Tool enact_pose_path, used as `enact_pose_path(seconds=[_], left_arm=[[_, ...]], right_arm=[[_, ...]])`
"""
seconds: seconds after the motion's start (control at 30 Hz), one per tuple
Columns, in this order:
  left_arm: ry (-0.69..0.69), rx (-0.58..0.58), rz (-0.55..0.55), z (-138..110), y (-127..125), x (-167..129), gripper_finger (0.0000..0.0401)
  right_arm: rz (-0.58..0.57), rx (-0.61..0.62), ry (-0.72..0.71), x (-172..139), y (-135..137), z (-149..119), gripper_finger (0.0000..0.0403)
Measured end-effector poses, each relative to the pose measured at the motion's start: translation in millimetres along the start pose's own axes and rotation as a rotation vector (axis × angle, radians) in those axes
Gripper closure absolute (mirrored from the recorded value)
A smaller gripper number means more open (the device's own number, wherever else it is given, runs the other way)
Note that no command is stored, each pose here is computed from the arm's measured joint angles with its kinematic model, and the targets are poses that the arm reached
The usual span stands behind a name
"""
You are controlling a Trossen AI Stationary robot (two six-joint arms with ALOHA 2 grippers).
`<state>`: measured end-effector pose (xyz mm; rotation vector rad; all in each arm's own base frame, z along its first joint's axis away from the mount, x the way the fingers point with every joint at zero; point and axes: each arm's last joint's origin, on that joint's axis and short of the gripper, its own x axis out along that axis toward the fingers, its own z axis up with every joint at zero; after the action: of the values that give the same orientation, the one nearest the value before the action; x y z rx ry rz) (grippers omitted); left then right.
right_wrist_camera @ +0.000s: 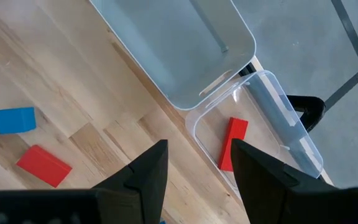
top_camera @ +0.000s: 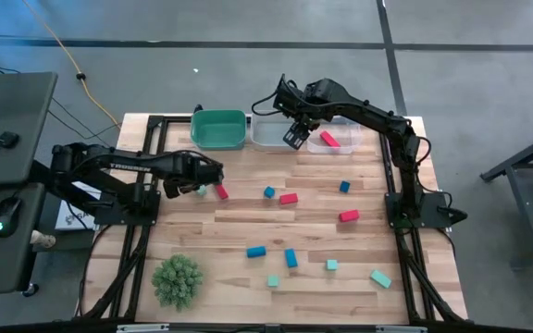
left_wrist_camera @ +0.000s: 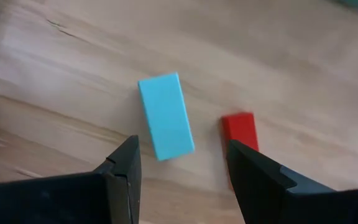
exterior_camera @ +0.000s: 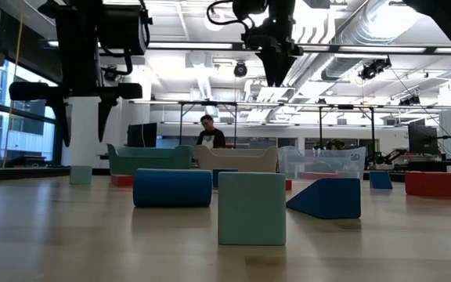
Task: Sort & place blocks by color
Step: Put the light blue block into the green bin
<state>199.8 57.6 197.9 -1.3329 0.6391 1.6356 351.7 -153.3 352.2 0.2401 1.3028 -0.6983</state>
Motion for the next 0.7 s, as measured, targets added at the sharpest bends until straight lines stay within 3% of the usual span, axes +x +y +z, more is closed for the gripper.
enact_pose_path(seconds=[0.33, 0.7], left_arm=[[-0.042, -0.076, 0.031, 9.5, -2.6, 6.9, 0.024], [-0.036, -0.069, 0.151, 2.6, -8.5, 30.0, 0.024]], right_arm=[[0.001, 0.001, -0.004, 0.0, 0.1, 0.4, 0.0237], [0.003, 0.004, -0.015, 0.0, 0.3, 1.5, 0.0237]])
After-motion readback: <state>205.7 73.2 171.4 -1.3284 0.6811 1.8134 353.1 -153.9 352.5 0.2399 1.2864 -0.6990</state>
